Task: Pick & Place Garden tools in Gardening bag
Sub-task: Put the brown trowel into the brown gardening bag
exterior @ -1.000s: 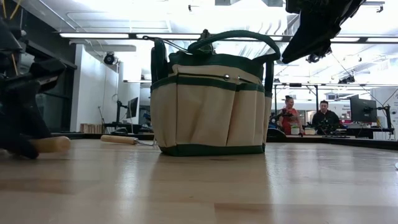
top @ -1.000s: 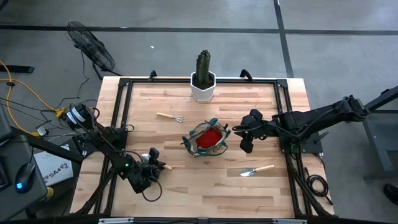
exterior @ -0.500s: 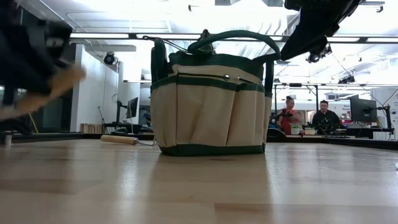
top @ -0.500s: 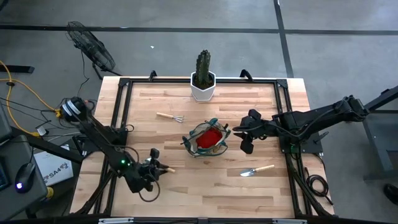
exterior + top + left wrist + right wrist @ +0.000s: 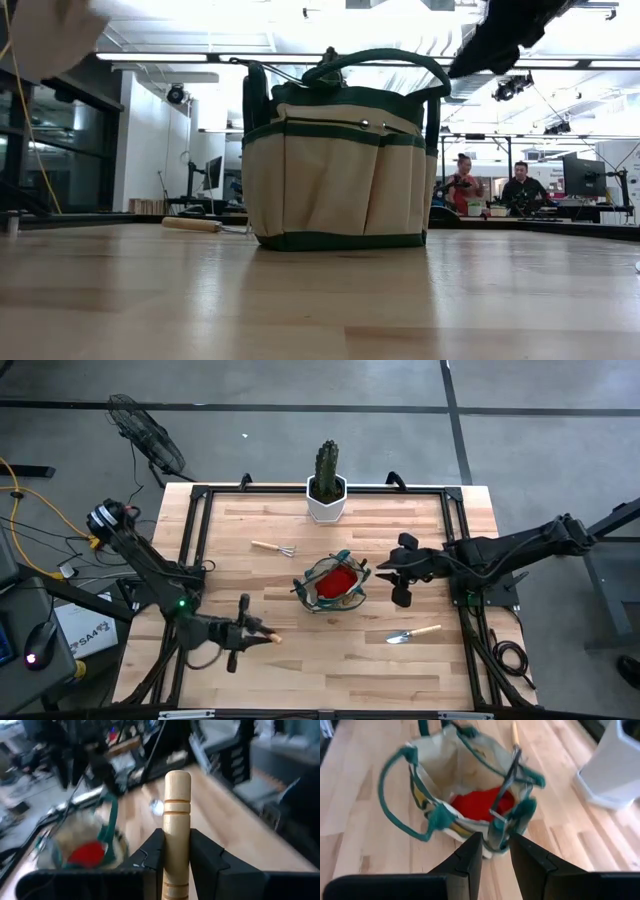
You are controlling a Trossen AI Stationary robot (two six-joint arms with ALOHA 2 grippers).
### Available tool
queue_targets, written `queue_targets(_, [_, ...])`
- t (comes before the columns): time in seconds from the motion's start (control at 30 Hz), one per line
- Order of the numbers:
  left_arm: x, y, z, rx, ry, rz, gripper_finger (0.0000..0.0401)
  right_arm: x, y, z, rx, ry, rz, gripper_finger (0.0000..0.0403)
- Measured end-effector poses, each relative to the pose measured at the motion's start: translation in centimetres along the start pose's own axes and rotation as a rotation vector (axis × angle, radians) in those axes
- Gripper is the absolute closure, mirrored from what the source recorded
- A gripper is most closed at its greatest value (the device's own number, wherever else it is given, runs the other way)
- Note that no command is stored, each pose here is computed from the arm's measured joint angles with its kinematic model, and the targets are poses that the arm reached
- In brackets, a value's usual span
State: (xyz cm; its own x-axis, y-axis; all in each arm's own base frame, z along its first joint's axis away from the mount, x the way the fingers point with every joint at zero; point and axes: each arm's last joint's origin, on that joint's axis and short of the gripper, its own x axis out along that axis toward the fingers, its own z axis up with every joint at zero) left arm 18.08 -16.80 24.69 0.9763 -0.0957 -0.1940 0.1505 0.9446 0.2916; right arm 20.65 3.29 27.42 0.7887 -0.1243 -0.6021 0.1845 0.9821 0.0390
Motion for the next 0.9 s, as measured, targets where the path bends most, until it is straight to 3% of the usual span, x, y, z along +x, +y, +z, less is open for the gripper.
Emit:
queue_targets(0.2, [1.9,3.2,1.3,-0.089,-0.15,-0.085,0.0343,-1.3,0.1,1.5,-0.063,-0.168,0.073,0.0311])
queue_targets(0.53, [4.0,10.3,2.2,-0.066,-0.461,-0.248,0.0343,-1.9,1.0,3.7,-0.218,-0.404,0.243,0.0311])
queue_targets(0.73, [4.2,12.1,2.5,-0.033,-0.595,-0.297,0.0343,-2.3,1.4,4.6,-0.261,-0.513,0.328,0.0311])
queue_targets(0.9, [5.4,12.6,2.1,-0.029,-0.643,-0.303,0.0343,-1.4,1.5,5.2,-0.273,-0.561,0.329,0.0311])
